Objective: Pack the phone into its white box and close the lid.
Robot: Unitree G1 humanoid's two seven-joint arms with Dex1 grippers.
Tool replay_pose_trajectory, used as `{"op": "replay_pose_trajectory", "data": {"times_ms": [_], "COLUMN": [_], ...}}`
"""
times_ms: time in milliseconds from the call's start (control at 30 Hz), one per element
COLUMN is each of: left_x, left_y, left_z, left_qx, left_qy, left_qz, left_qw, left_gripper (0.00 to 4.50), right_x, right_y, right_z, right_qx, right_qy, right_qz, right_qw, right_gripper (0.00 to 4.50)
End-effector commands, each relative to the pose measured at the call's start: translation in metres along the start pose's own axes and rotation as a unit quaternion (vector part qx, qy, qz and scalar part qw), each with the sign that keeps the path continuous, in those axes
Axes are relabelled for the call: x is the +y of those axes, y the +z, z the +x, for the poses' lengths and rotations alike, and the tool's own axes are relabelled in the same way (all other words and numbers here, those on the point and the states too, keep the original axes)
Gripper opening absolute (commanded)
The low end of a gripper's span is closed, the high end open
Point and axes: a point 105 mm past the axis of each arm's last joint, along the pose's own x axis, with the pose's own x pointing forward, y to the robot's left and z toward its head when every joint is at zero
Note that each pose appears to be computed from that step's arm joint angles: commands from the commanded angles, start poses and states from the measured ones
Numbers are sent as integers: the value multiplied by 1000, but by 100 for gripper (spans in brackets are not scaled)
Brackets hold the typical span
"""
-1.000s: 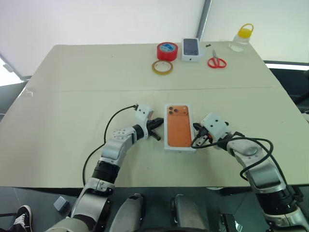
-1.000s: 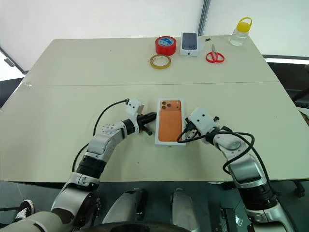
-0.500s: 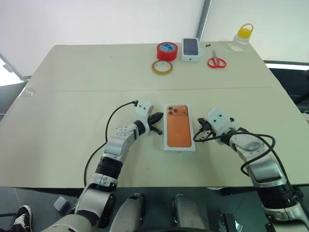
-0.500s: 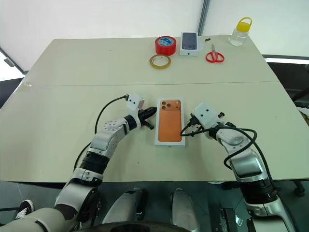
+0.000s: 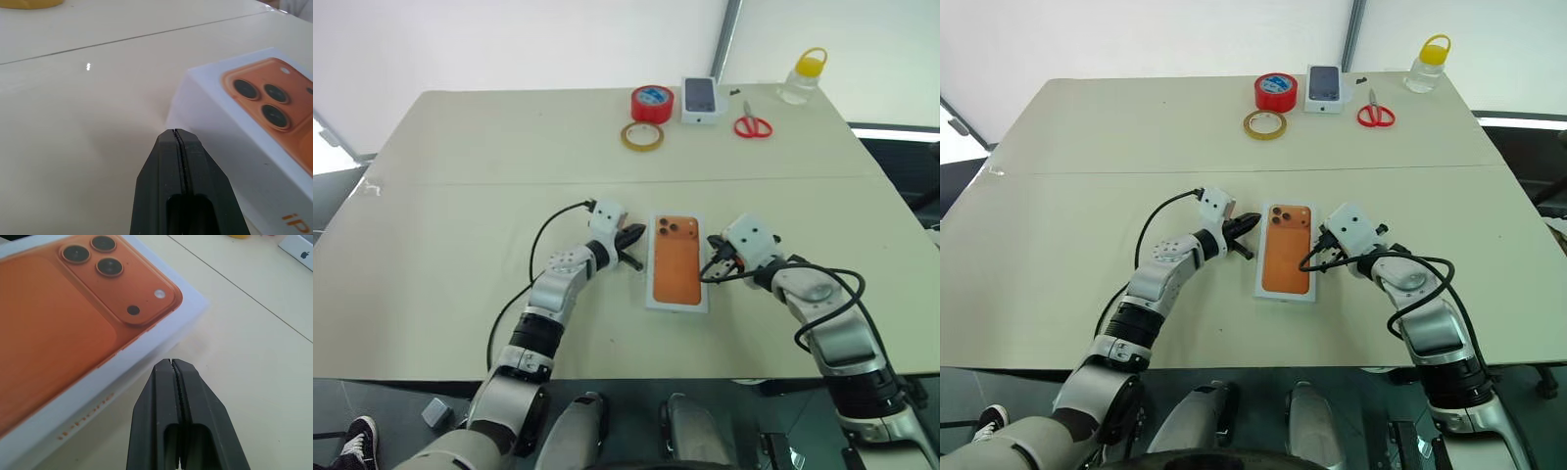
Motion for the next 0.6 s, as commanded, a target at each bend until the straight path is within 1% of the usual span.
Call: {"op": "replay_pose_trajectory", "data": {"times_ms": [33, 133, 233, 367, 467, 500, 567, 600], "left_x": [-1, -4, -14, -28, -34, -35, -33, -31], "left_y": [35, 59, 59, 46, 32, 26, 10, 6], "left_z": [0, 8, 18, 26, 27, 28, 28, 28], "left_qx": [-60, -100, -97, -75, -54, -43, -10, -2], "left_qy": [-4, 1, -13, -32, -47, -49, -41, -36], "left_qz": [2, -15, -14, -2, -3, -2, 33, 40], "left_qw": [998, 995, 995, 997, 997, 998, 999, 999], "left_gripper": [0, 0, 0, 0, 0, 0, 0, 0], "right_x": [-3, -1, 3, -2, -6, -4, 2, 4], "right_y": [34, 34, 35, 33, 35, 32, 22, 17], "right_z": [1, 9, 22, 33, 33, 33, 32, 32], "right_qx": [-63, -61, -55, -37, -41, -37, -17, -7], "right_qy": [-6, -8, -10, -32, -35, -29, -16, -12], "right_qz": [-16, -19, -29, -54, -43, -42, -48, -49], "right_qw": [998, 998, 998, 997, 998, 998, 999, 999], "right_gripper": [3, 3, 3, 3, 3, 3, 3, 3]}}
